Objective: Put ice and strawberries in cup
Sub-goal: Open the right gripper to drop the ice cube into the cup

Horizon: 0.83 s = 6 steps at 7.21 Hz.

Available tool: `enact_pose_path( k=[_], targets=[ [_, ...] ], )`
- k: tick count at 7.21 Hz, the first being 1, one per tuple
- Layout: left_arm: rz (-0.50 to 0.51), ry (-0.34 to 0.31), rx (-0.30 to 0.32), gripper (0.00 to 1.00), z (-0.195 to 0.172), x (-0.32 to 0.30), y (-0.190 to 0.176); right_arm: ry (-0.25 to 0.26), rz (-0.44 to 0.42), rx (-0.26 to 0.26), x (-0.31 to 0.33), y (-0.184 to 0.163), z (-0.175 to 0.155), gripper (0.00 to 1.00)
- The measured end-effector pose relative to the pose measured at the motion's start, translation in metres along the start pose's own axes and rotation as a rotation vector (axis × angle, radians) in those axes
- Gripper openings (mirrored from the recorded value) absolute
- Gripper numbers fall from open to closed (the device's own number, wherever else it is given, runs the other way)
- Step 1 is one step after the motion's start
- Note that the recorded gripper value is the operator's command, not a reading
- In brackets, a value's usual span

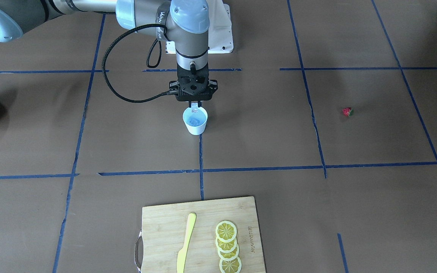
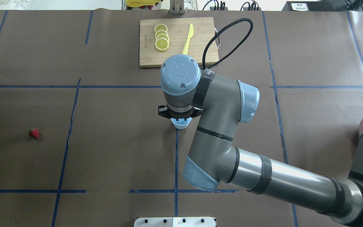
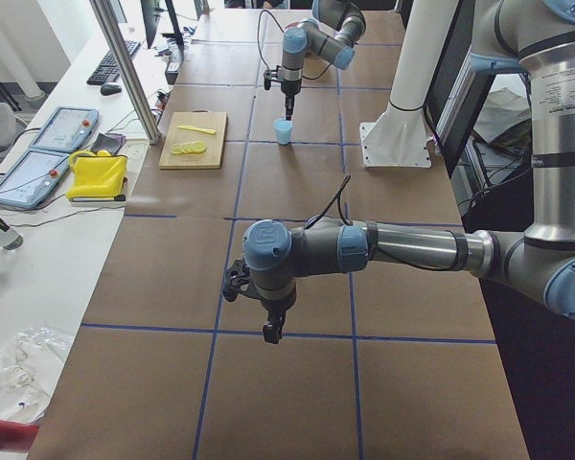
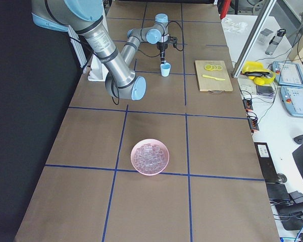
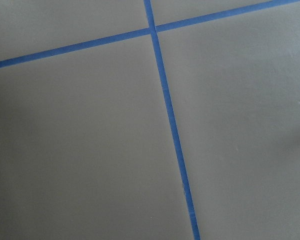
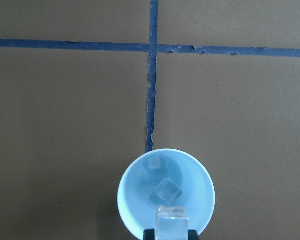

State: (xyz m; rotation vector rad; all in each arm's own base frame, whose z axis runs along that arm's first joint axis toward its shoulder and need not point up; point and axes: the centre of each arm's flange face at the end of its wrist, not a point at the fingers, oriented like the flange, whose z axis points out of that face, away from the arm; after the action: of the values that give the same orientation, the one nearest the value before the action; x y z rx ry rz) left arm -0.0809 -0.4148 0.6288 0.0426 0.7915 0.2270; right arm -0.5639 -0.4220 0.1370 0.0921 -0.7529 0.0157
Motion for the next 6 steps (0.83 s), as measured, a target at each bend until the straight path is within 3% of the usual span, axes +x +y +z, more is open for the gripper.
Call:
enact_pose_path(
  k=[2,3,6],
  targets=[
    [0.001,0.0,0.001,1.0,-0.001,0.0,0.0,0.004,0.0,0.009,0.0,-0.001,0.0,0.89],
    [0.002,-0.001,0.002,1.0,-0.001,0.001,-0.001,0.004,0.001,0.011,0.0,-0.001,0.0,0.98],
    [0.005,-0.002,0.005,1.0,-0.002,0.002,-0.001,-0.003,0.007,0.028,0.014,-0.021,-0.012,0.99]
  ],
)
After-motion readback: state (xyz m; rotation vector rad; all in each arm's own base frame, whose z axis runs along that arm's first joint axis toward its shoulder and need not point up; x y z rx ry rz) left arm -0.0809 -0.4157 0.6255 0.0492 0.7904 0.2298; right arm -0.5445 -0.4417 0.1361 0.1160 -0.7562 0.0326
